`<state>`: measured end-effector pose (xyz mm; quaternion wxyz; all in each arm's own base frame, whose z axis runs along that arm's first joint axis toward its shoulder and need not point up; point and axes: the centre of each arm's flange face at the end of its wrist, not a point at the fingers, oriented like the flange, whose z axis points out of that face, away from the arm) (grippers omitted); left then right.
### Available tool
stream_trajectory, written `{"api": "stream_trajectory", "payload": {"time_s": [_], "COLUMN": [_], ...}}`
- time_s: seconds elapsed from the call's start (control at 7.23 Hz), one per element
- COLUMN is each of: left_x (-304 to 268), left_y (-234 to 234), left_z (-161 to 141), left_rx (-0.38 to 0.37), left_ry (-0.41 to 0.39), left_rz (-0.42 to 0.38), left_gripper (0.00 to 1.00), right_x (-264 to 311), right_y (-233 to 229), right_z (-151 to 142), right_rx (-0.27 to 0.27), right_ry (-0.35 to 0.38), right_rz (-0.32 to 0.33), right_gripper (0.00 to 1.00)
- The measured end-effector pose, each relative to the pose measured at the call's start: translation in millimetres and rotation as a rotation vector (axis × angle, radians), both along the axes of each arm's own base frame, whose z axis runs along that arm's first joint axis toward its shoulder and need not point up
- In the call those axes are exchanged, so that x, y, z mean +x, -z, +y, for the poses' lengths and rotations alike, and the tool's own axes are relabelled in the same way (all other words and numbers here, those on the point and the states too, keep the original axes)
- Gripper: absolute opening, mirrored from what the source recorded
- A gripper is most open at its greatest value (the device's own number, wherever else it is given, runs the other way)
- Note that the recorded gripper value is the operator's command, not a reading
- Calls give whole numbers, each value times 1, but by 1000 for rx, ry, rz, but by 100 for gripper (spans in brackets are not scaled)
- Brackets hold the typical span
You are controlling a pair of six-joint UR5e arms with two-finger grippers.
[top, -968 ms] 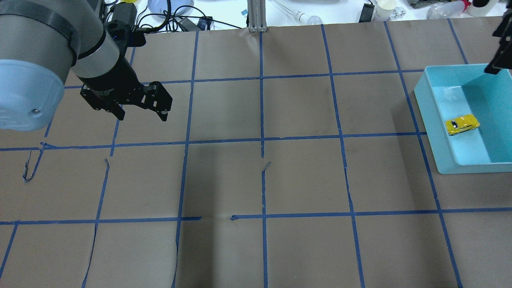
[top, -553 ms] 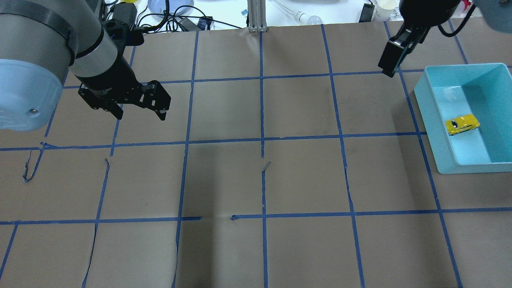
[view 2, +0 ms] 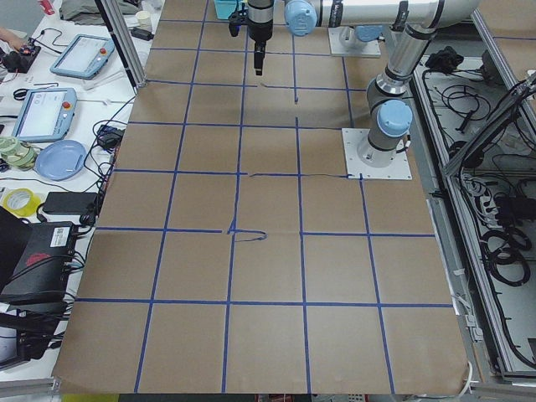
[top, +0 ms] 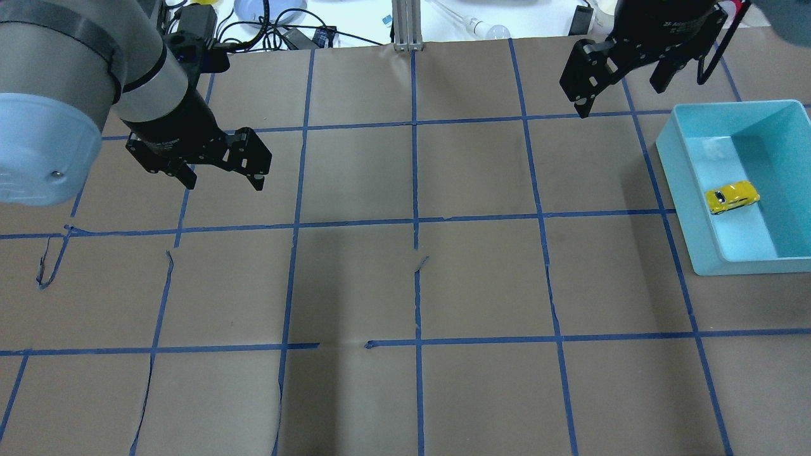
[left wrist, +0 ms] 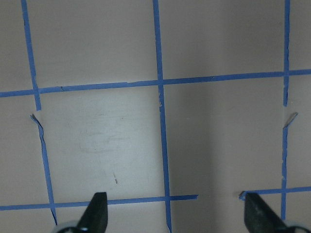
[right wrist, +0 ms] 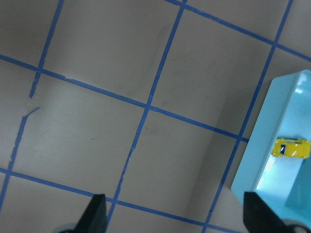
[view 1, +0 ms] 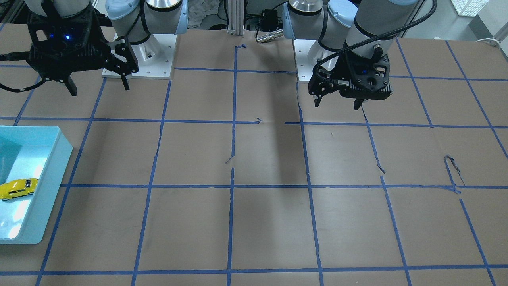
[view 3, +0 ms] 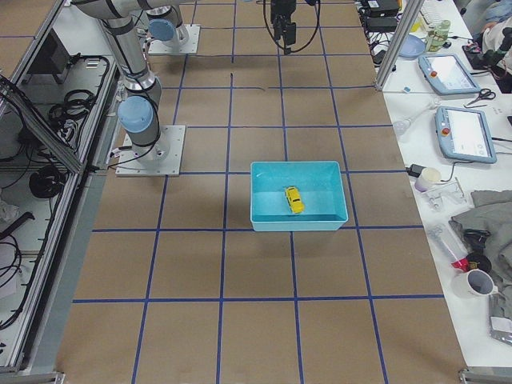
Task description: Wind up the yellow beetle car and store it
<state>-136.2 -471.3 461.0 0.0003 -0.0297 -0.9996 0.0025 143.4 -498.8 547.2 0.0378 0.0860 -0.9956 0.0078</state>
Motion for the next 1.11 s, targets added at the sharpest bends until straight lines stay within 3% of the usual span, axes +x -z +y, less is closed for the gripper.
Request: {"api": "stream_trajectory", "payload": {"time_s": [0.14,0.28,0.83,1.11], "left_x": [0,0,0,0], "left_y": [0,0,2,3], "left_z": [0,0,-1,-1], "left_rx": [0,0,5,7], "left_ry": [0,-1,0,0], "left_rz": [0,0,0,1], "left_gripper": [100,100,100,100], "right_x": [1,2,3,2], "right_y": [1,3,5,3], "right_z": [3,4,5,-2], "right_rx": [19,31,28,-16], "right_ry": [90,134,142,139], "right_rz": [-13,-24,-28,-29], "right_gripper": [100,100,100,100]}}
